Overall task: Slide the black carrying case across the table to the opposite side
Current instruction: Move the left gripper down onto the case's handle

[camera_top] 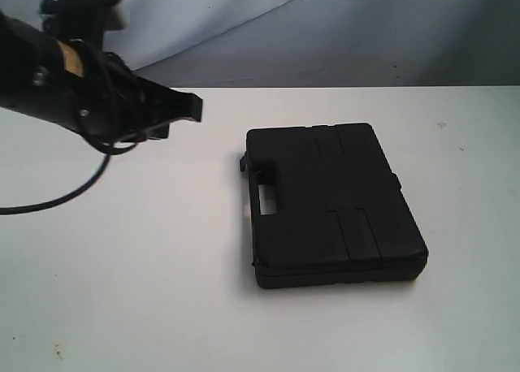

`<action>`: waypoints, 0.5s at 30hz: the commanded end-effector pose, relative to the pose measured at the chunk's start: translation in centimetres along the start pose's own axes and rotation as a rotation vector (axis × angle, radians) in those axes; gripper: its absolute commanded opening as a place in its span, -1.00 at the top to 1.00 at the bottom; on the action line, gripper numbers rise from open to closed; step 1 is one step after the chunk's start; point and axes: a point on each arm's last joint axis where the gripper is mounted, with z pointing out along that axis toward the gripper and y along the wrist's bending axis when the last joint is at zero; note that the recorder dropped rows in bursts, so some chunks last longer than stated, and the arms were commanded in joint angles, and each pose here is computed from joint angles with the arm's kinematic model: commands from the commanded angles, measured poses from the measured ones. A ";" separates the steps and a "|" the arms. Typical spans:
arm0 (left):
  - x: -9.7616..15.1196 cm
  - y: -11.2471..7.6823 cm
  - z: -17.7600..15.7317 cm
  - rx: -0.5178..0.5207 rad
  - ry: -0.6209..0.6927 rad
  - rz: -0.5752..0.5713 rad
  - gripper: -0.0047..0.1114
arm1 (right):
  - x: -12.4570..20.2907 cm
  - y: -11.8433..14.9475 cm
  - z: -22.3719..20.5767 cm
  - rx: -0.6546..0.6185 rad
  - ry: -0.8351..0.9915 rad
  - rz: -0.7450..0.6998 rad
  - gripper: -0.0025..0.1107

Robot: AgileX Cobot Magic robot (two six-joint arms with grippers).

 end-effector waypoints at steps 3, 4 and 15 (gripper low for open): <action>-0.9 -2.8 6.5 -0.034 0.156 -0.025 0.92 | 0.1 0.0 0.0 0.007 0.001 -0.015 0.96; -1.1 -3.0 7.2 -0.042 0.173 -0.039 0.92 | 0.1 0.0 0.0 0.007 0.001 -0.015 0.96; -2.4 -4.1 13.9 -0.089 0.294 -0.135 0.92 | 0.1 0.0 0.0 0.007 0.001 -0.015 0.96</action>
